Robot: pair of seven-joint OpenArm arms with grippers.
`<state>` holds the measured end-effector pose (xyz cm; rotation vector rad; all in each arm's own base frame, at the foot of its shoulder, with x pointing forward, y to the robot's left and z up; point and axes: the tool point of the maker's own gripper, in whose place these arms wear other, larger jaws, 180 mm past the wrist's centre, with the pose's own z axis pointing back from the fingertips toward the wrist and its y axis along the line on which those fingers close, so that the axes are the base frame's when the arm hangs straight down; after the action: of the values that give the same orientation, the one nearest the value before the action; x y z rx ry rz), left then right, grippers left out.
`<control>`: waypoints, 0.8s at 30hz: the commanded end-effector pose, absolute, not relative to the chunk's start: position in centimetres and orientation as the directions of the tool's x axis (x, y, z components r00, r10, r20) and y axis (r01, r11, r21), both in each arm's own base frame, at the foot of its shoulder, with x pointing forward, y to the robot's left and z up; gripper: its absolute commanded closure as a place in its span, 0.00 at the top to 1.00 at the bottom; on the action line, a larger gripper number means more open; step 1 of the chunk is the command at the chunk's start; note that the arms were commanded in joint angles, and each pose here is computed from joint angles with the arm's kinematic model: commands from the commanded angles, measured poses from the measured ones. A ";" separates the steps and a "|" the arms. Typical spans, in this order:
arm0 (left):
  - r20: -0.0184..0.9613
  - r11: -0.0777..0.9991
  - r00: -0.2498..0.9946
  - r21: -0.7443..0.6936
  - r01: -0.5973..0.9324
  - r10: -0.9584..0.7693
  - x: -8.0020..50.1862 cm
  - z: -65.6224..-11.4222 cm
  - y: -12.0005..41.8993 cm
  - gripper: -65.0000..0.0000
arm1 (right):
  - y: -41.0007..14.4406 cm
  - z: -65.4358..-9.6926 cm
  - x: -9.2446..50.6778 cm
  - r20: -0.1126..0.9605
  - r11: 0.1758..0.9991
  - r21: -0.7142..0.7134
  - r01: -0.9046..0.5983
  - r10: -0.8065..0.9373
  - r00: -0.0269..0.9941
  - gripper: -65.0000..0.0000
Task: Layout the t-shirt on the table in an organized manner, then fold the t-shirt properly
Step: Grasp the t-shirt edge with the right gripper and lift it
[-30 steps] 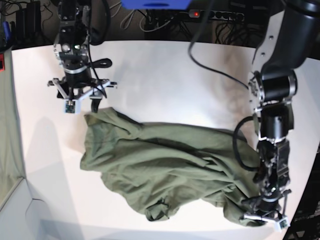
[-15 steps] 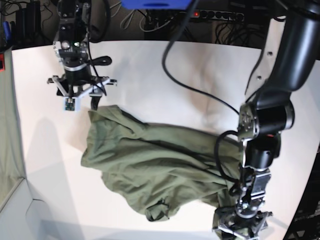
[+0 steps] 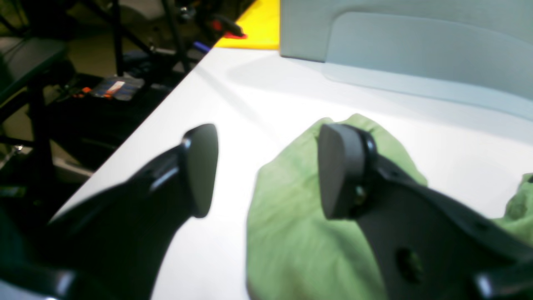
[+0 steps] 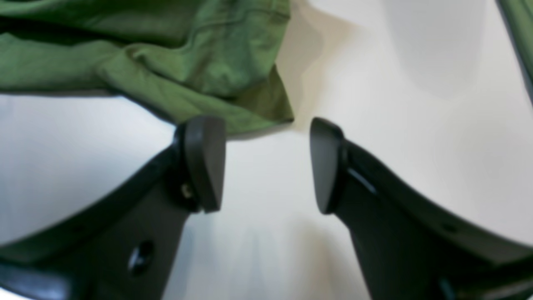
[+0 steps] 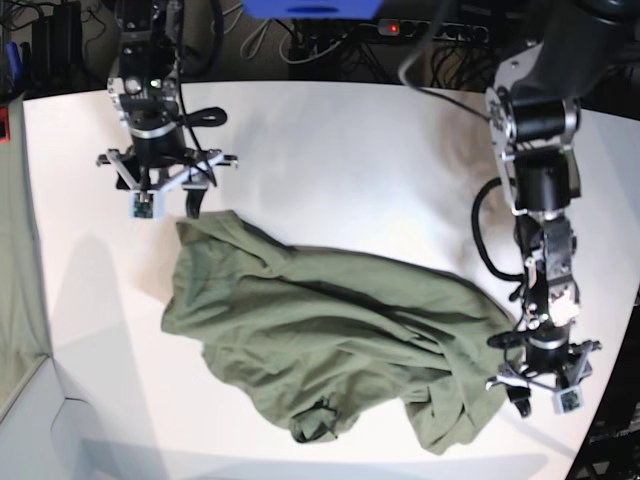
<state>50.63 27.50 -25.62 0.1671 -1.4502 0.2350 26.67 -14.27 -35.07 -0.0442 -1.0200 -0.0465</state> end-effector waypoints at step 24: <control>0.933 0.924 0.260 -0.148 -0.351 0.249 36.0 -35.3 31.7 0.54 | -9.2 -38.5 30.8 0.832 0.991 -0.027 -0.129 0.094 0.546 0.63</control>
<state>35.29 31.05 -37.06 0.0848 -1.1847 0.4166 30.15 -9.44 -39.59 0.0336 -0.9400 0.1303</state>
